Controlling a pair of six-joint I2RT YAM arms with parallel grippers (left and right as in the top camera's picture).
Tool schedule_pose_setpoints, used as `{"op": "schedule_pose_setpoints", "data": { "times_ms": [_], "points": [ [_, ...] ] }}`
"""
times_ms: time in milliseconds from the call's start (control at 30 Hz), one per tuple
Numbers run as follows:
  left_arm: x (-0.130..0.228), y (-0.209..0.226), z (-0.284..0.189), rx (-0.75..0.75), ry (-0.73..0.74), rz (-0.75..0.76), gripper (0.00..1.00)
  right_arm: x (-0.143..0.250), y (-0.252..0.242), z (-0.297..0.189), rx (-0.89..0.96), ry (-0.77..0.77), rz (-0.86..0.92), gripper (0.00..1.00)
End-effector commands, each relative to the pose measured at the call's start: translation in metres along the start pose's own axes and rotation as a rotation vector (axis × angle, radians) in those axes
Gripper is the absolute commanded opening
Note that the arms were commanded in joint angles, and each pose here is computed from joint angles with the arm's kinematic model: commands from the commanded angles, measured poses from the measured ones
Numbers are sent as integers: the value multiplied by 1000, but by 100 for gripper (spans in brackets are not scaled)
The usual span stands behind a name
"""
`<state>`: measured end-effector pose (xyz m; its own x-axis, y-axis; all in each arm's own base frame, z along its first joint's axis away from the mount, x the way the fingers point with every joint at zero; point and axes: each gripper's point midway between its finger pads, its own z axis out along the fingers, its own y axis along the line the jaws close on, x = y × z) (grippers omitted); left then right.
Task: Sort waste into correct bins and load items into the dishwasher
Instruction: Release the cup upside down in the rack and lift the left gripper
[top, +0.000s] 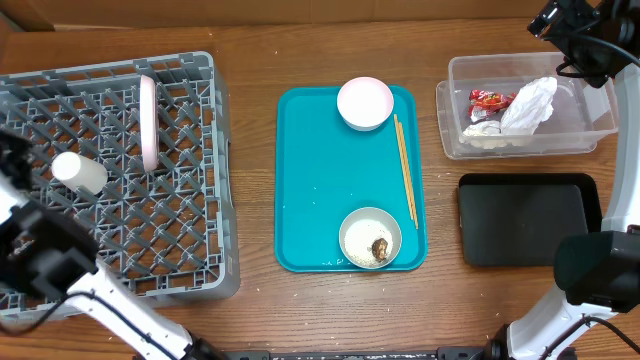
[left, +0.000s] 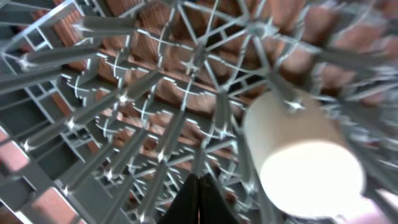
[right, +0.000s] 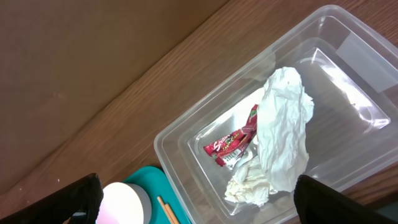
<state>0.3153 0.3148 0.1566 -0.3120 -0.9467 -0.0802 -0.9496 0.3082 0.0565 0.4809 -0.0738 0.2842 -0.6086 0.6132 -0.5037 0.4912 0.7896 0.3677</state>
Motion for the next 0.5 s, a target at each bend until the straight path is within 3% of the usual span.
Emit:
{"op": "schedule_pose_setpoints", "data": {
  "times_ms": [0,133,167,200,233,267,467],
  "points": [
    [27,-37,-102,420,-58,49,4,-6,3,-12,-13,-31,6,100],
    [91,-84,-186,854,-19,365,8,-6,3,-12,-13,-31,6,100],
    [106,-91,-203,918,-31,440,25,-6,3,-12,-13,-31,6,100],
    [124,-97,-219,958,-44,503,50,-6,3,-12,-13,-31,6,100],
    [136,-101,-227,963,-54,537,67,-6,3,-12,-13,-31,6,100],
    [147,-104,-233,956,-68,570,75,-6,3,-12,-13,-31,6,100],
    [210,-123,-235,751,-183,787,84,-6,3,-12,-13,-31,6,100]
  ]
}}
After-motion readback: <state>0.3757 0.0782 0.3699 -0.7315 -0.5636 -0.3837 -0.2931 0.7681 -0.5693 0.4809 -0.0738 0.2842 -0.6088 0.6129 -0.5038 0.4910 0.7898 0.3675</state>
